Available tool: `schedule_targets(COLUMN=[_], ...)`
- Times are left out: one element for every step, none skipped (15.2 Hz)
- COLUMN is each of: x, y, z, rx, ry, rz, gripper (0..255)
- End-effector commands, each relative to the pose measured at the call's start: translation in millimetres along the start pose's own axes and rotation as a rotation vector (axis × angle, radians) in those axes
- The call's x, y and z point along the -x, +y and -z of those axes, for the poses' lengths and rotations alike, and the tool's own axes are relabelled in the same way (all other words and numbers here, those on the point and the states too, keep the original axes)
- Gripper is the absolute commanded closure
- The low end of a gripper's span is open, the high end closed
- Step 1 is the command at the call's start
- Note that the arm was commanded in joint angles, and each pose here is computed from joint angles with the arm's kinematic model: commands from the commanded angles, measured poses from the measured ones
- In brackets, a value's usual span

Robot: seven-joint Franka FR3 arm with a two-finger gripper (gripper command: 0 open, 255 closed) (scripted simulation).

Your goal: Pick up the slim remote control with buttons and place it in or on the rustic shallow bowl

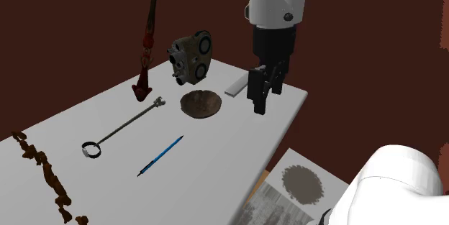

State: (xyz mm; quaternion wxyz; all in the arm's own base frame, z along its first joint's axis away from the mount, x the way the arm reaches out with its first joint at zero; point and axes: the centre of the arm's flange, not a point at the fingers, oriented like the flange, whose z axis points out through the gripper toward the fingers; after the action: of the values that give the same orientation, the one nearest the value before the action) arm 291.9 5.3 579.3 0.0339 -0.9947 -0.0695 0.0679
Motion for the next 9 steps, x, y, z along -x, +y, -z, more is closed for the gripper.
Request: schedule_targets(x=[0, 0, 1, 0, -1, -2, -3, -5, -8], y=[0, 12, 23, 35, 47, 58, 70, 82, 93], z=[0, -5, -10, -14, -19, -24, -28, -33, -37], rx=[0.000, 0.004, 0.008, 0.013, 0.017, 0.021, 0.025, 0.030, 0.034], ry=[0.000, 0.002, 0.004, 0.005, 0.007, 0.009, 0.011, 0.012, 0.014], rz=[0.000, 0.034, 0.068, 0.102, 0.136, 0.171, 0.205, 0.239, 0.273], gripper=[0, 0, 0, 0, 0, 0, 0, 0, 0])
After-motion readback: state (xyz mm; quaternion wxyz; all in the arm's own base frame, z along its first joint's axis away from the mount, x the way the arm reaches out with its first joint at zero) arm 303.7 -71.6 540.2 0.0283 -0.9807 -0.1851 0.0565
